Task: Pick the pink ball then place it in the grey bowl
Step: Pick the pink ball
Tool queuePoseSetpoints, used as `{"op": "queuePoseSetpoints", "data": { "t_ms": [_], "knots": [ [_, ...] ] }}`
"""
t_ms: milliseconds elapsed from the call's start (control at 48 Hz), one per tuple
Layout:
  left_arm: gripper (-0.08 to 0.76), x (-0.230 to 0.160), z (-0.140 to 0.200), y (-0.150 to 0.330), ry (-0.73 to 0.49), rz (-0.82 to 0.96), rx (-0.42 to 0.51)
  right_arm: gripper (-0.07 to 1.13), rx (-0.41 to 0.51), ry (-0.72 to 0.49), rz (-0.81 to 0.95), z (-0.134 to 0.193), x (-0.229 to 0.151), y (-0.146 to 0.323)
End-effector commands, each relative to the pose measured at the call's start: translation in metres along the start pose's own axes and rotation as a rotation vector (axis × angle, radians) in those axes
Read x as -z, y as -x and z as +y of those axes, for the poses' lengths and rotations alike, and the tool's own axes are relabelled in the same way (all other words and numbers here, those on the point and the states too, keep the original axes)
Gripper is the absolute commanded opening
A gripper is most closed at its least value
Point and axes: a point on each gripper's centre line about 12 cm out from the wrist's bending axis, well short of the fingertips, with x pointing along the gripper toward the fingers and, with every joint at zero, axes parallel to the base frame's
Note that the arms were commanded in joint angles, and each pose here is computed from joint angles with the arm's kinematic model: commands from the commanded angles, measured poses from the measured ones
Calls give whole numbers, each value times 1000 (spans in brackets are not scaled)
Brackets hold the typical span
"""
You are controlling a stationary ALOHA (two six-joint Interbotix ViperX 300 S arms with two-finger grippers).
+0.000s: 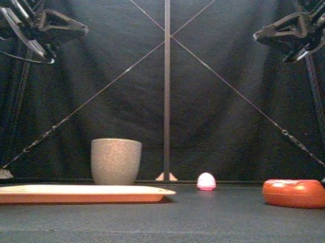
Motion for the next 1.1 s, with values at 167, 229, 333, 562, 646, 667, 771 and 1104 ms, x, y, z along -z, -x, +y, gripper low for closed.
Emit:
{"op": "queuePoseSetpoints", "data": {
  "t_ms": [167, 229, 333, 562, 646, 667, 771, 1104],
  "knots": [
    [68, -3, 0, -1, 1, -43, 0, 214, 150, -11, 117, -33, 21, -24],
    [68, -3, 0, -1, 1, -44, 0, 331, 196, -17, 171, -45, 34, -32],
    [68, -3, 0, -1, 1, -43, 0, 535, 251, -28, 214, -62, 47, -44],
    [68, -2, 1, -1, -3, -43, -4, 909, 362, -73, 283, -96, 76, -68],
    [68, -2, 2, -1, -2, -41, -8, 925, 402, -92, 333, -110, 91, -76],
    [68, -1, 2, -1, -2, -40, -8, 925, 414, -95, 352, -116, 97, -78],
    [68, 2, 2, 0, -3, -32, -11, 925, 431, -80, 418, -129, 116, -87],
    [68, 7, 5, 2, -4, -20, -24, 925, 449, -68, 574, -164, 165, -109]
  ]
}}
